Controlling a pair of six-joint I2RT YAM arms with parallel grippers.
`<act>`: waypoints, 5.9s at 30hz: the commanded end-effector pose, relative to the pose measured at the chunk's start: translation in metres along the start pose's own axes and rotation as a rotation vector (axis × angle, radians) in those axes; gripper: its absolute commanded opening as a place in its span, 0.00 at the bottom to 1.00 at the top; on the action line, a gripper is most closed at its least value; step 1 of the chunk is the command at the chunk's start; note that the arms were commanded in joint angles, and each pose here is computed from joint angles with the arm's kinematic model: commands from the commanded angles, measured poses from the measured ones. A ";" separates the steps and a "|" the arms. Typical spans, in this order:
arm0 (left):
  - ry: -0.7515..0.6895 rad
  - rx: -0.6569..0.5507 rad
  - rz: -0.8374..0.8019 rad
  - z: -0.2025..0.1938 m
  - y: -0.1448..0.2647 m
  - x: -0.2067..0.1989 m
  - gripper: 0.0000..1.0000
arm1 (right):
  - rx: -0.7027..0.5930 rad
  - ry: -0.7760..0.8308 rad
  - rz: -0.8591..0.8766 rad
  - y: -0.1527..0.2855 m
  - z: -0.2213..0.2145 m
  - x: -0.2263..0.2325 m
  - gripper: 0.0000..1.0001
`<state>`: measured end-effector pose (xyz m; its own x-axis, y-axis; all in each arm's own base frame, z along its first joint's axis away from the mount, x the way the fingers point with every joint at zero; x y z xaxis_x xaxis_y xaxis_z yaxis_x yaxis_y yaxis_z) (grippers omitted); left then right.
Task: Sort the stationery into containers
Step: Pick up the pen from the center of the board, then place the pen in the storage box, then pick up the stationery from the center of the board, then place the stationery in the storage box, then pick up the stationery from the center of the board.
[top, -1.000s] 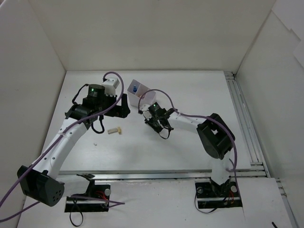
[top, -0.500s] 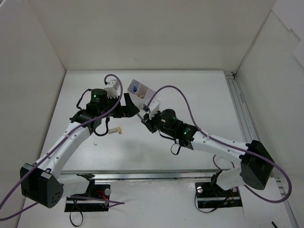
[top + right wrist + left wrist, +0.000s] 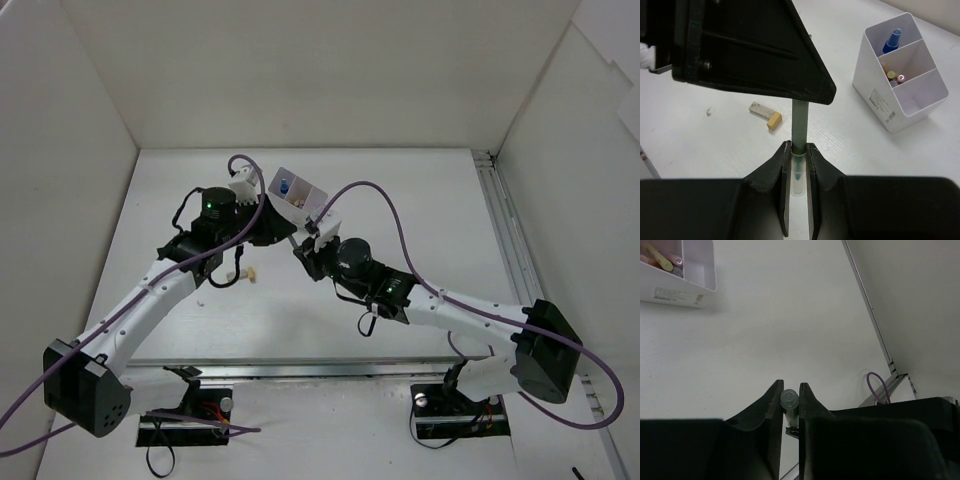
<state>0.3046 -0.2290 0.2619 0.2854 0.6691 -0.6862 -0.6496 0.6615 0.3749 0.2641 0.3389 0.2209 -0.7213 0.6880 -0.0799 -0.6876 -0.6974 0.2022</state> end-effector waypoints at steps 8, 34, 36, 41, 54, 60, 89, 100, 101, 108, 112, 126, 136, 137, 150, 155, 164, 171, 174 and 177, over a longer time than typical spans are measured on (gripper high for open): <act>-0.093 -0.186 -0.039 0.046 0.007 -0.027 0.00 | -0.141 -0.128 -0.243 0.016 0.043 -0.036 0.98; -0.520 -0.320 0.251 0.189 -0.169 0.028 0.00 | 0.008 -0.283 -0.885 0.152 -0.019 -0.172 0.98; -0.524 -0.313 0.270 0.184 -0.174 0.037 0.00 | 0.022 -0.279 -0.889 0.154 -0.024 -0.172 0.98; -0.508 -0.295 0.308 0.172 -0.180 0.056 0.00 | 0.035 -0.290 -0.907 0.158 -0.032 -0.176 0.98; -0.496 -0.300 0.236 0.168 -0.155 0.033 0.82 | 0.103 -0.167 -0.706 0.137 -0.023 -0.159 0.98; -0.496 -0.313 0.161 0.163 -0.106 0.002 0.89 | 0.157 -0.006 -0.324 0.101 -0.014 -0.113 0.98; 0.368 -0.601 0.795 -0.039 0.200 0.154 1.00 | 0.430 0.009 -0.161 -0.150 -0.089 0.051 0.98; 0.361 -0.600 0.828 -0.040 0.205 0.157 1.00 | 0.452 -0.066 -0.213 -0.180 -0.119 0.055 0.59; 0.358 -0.591 0.833 -0.040 0.203 0.157 1.00 | 0.454 -0.066 -0.213 -0.181 -0.121 0.055 0.52; 0.315 -0.506 0.823 -0.040 0.180 0.158 1.00 | 0.371 -0.090 -0.165 -0.186 -0.099 0.048 0.00; 0.251 -0.417 0.774 -0.034 0.152 0.152 1.00 | 0.297 -0.116 -0.202 -0.161 -0.062 0.021 0.00; 0.221 -0.241 0.636 -0.014 0.099 0.152 1.00 | 0.283 -0.237 -0.423 -0.117 -0.028 -0.150 0.00; 0.281 -0.077 0.575 -0.020 0.067 0.175 1.00 | 0.320 -0.268 -0.426 -0.144 -0.045 -0.162 0.12; 0.286 -0.067 0.587 -0.021 0.065 0.179 1.00 | 0.325 -0.272 -0.425 -0.144 -0.048 -0.162 0.13; 0.235 -0.056 0.651 -0.015 0.063 0.192 1.00 | 0.202 -0.258 -0.355 -0.107 0.006 -0.143 0.98; 0.169 -0.003 0.673 -0.006 0.053 0.201 0.98 | 0.145 -0.252 -0.380 -0.064 0.021 -0.140 0.98; -0.109 0.290 0.500 -0.019 0.009 0.201 1.00 | 0.199 -0.212 -0.453 0.009 -0.012 -0.147 0.98; -0.056 0.382 0.586 -0.034 -0.004 0.236 1.00 | 0.189 -0.219 -0.453 0.031 -0.008 -0.148 0.98; -0.023 0.432 0.625 -0.045 -0.008 0.250 1.00 | 0.190 -0.218 -0.467 0.037 -0.008 -0.150 0.98; -0.005 0.456 0.639 -0.056 -0.009 0.253 1.00 | 0.188 -0.229 -0.486 0.044 -0.008 -0.153 0.98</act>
<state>0.3408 -0.0871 0.0426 -0.0407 0.9644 -0.2613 -0.3234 0.2347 0.9167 0.3413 0.2139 0.2076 -0.3194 0.9476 -0.0064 -0.8522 -0.2843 0.4392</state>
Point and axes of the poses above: each gripper's point midway between its finger pads, its own y axis back along the fingers, its own x axis along the line the jaws close on, z = x × y, the point moved 1 cm from there along y, back along the fingers, and after that the axes turned 8 degrees about y, right-handed, at the moved point
